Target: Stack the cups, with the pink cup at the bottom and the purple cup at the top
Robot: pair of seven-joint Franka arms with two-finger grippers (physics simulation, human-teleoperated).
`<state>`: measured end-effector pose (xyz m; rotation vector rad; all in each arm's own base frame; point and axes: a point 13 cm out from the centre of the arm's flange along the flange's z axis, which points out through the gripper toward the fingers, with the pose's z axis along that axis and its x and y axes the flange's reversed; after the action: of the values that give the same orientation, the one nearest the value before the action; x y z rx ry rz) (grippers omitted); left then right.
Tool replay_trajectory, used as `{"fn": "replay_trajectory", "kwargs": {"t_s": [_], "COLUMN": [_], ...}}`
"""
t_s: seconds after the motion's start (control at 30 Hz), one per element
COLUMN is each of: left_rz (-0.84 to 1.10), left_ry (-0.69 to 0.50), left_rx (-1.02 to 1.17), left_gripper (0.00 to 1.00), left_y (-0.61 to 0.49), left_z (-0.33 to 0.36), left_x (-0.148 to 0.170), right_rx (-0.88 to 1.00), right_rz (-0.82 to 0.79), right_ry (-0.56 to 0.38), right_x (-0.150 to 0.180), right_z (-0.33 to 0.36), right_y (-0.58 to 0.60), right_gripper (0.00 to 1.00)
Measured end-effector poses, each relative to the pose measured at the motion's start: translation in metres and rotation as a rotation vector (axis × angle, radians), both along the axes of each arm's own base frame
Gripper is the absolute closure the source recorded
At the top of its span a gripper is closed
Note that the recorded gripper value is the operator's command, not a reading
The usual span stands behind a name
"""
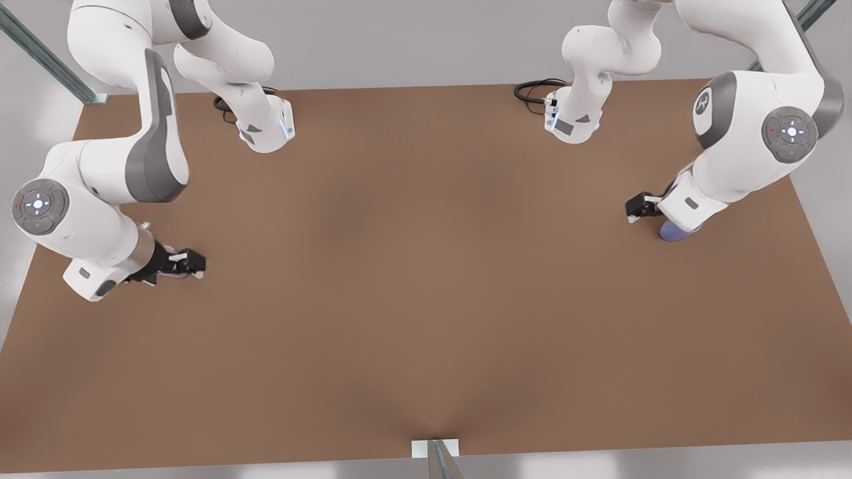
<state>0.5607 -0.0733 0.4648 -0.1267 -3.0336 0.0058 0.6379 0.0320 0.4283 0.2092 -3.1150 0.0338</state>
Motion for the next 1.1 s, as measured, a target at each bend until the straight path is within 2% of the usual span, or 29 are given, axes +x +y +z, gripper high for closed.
{"fn": "replay_trajectory", "kwargs": {"t_s": [0.13, 0.3, 0.4, 0.5, 0.6, 0.7, 1.1], "left_rz": [0.000, 0.006, 0.012, 0.015, 0.017, 0.019, 0.025], "left_ry": [0.012, 0.023, 0.029, 0.032, 0.041, 0.049, 0.071], "left_rx": [0.002, 0.004, 0.005, 0.007, 0.009, 0.010, 0.014], "left_gripper": [0.00, 0.00, 0.00, 0.00, 0.00, 0.00, 0.00], "left_y": [-0.004, -0.005, -0.003, -0.003, -0.003, -0.003, -0.002], "left_z": [0.000, 0.000, 0.001, 0.004, 0.004, 0.004, 0.003], "left_x": [-0.003, -0.006, -0.008, -0.009, -0.011, -0.014, -0.019], "right_rx": [0.003, -0.009, -0.008, 0.039, 0.061, 0.054, -0.037], "right_rz": [0.003, -0.036, -0.116, -0.187, -0.199, -0.184, -0.246], "right_ry": [-0.004, 0.061, 0.120, 0.141, 0.179, 0.197, 0.130], "right_x": [0.007, 0.001, -0.024, -0.040, -0.096, -0.118, -0.103], "right_z": [-0.006, -0.039, -0.063, -0.070, -0.091, -0.122, -0.169], "right_y": [-0.001, -0.039, -0.094, -0.126, -0.115, -0.107, -0.203], "right_gripper": [0.00, 0.00, 0.00, 0.00, 0.00, 0.00, 0.00]}}
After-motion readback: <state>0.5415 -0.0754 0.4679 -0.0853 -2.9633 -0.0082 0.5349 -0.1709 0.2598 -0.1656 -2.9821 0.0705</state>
